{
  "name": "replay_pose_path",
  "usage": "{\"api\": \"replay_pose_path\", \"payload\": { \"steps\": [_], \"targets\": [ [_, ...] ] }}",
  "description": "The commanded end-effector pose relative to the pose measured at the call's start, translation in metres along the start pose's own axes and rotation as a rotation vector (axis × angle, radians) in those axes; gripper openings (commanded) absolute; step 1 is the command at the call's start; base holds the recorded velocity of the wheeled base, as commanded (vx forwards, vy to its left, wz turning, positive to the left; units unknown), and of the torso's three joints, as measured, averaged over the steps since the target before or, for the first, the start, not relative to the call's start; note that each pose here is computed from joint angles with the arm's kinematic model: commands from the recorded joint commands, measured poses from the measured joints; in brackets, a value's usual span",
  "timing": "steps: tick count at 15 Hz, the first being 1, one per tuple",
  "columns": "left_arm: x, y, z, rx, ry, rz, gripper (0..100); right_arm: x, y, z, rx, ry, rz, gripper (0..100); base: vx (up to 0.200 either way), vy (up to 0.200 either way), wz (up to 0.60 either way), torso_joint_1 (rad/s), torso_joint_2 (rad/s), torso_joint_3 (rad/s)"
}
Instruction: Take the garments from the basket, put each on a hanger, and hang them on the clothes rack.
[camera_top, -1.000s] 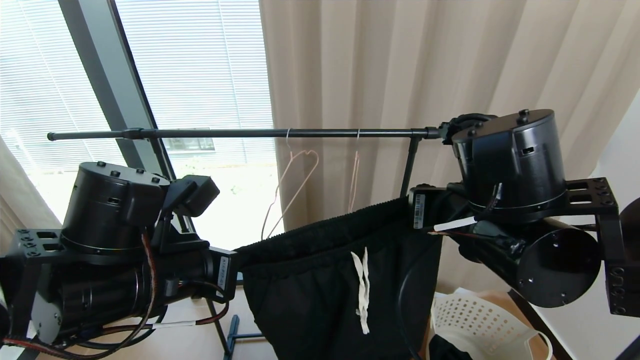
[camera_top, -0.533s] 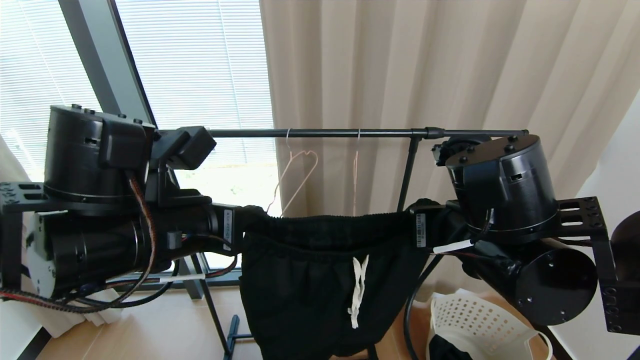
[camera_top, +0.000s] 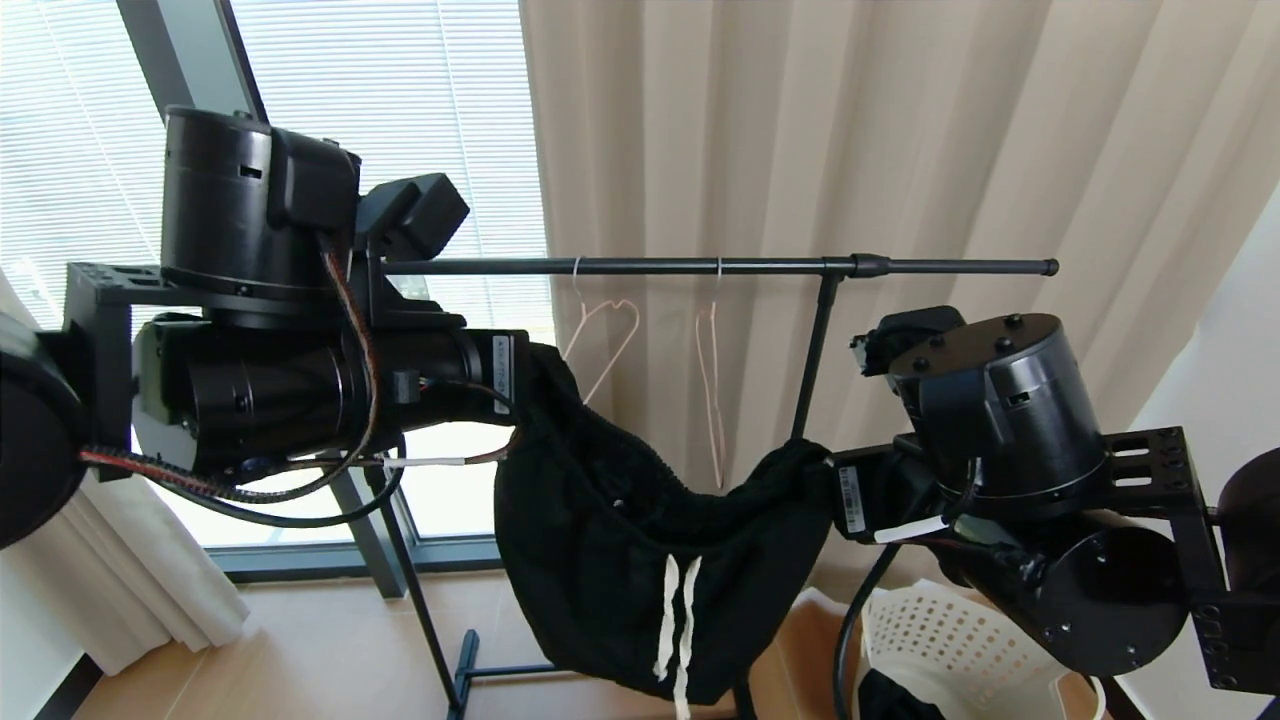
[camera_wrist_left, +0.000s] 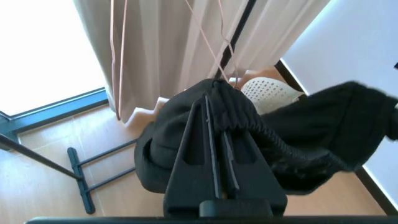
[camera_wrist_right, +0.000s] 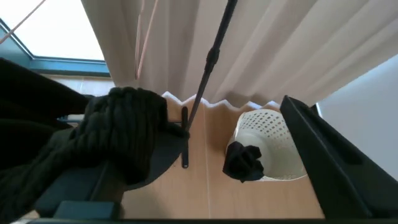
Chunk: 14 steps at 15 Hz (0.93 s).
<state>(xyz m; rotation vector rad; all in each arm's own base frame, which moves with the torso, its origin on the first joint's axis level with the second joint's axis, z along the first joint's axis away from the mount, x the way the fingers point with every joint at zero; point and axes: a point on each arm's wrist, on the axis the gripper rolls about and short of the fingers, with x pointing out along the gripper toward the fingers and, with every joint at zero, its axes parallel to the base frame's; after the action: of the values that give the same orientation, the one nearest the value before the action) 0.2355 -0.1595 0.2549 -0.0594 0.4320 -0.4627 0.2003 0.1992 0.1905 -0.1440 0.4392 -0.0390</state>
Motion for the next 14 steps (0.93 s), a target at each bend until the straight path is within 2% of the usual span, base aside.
{"api": "replay_pose_path", "payload": {
  "steps": [1,5,6,9,11,14],
  "targets": [
    [0.002,-0.004,0.016,-0.001,-0.020,-0.005,0,-0.003,-0.005,-0.004,-0.021,0.009,0.012,100,0.000,0.000,0.00,0.000,0.00,0.000],
    [0.002,-0.009,0.035,-0.008,-0.072,-0.017,0,-0.015,-0.021,-0.020,-0.158,0.053,0.116,100,0.000,0.000,0.00,0.000,0.00,0.000],
    [0.003,-0.009,0.034,-0.007,-0.061,-0.016,0,-0.018,-0.025,-0.023,-0.182,0.057,0.144,100,0.000,0.000,0.00,0.000,0.00,0.000],
    [0.010,-0.009,0.029,-0.022,-0.034,-0.011,0,-0.029,-0.034,-0.023,-0.217,0.059,0.268,100,0.000,0.000,0.00,0.000,0.00,0.000],
    [0.018,-0.012,0.044,-0.026,-0.073,-0.015,0,-0.036,-0.045,-0.027,-0.250,0.059,0.361,100,0.000,0.000,0.00,0.000,0.00,0.000],
    [0.019,-0.020,0.047,0.002,-0.065,-0.016,0,-0.028,-0.054,-0.023,-0.232,0.031,0.452,100,0.000,0.000,0.00,0.020,0.00,0.001]
  ]
}}
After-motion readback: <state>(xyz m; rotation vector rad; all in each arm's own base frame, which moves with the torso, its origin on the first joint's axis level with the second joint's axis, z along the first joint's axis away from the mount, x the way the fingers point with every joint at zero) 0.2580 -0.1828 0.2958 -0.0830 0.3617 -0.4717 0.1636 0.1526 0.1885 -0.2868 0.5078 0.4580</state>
